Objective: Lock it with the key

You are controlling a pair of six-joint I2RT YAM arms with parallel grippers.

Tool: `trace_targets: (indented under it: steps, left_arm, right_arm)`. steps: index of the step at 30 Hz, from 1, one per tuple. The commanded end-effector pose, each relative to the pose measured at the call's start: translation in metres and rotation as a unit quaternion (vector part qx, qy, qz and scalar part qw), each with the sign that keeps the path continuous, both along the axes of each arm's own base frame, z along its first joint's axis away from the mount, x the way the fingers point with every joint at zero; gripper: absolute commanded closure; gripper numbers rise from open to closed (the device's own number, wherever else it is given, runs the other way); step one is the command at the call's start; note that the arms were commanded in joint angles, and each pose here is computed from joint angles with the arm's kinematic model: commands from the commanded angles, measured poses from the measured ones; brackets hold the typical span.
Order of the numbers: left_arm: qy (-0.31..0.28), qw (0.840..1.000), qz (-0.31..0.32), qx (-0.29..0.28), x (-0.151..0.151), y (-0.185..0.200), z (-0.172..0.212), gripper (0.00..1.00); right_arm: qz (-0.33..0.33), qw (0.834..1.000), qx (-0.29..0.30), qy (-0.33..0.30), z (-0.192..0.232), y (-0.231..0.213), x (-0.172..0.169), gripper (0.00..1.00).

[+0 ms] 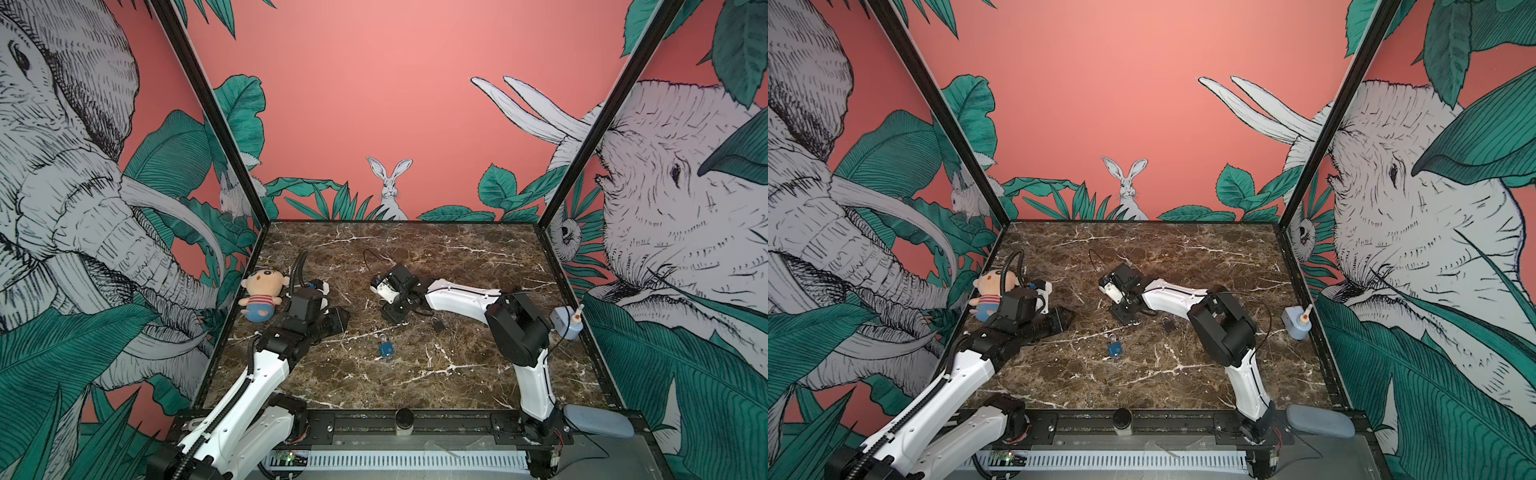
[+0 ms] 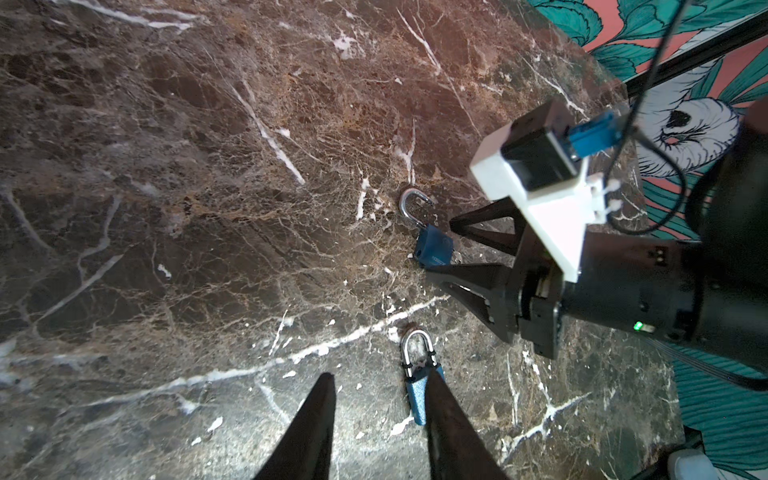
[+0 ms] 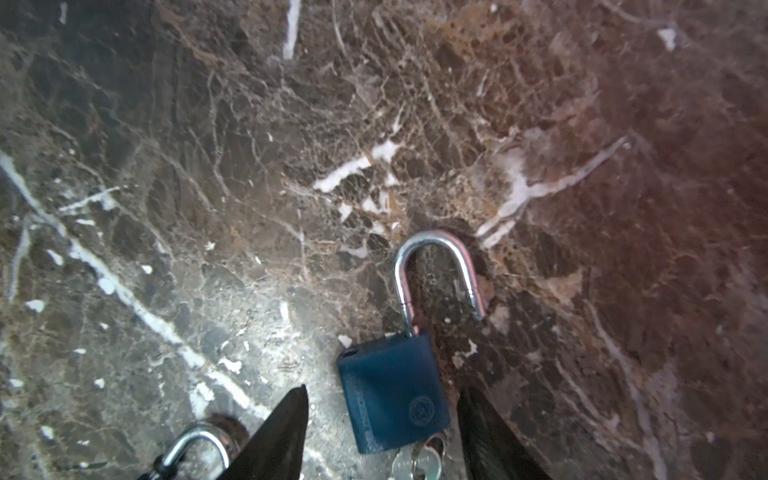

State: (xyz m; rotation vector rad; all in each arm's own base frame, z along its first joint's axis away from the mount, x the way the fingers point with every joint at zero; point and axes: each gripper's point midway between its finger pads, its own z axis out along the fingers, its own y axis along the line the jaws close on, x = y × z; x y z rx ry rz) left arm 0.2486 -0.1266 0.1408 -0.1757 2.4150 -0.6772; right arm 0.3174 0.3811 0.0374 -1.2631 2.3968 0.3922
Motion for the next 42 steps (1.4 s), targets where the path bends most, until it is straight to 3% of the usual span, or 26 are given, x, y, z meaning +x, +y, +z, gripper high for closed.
trace_targets:
  steps: [1, 18, 26, 42]
  left_arm:
    - [0.008, 1.0, 0.008, 0.001, -0.001, 0.003, -0.004, 0.62]
    - [0.013, 1.0, 0.006, -0.004, 0.003, 0.0, -0.009, 0.61]
    - [0.013, 1.0, 0.007, -0.005, 0.002, 0.0, -0.008, 0.62]
    - [0.012, 1.0, 0.004, -0.006, 0.003, 0.0, -0.008, 0.62]
  right_arm:
    - [0.008, 1.0, 0.001, 0.003, -0.002, 0.005, 0.0, 0.42]
    - [-0.005, 1.0, 0.015, 0.012, 0.0, -0.002, -0.015, 0.47]
    - [-0.029, 0.999, -0.013, -0.033, 0.002, -0.006, 0.001, 0.49]
    - [-0.021, 0.999, -0.019, -0.031, -0.005, 0.003, 0.007, 0.52]
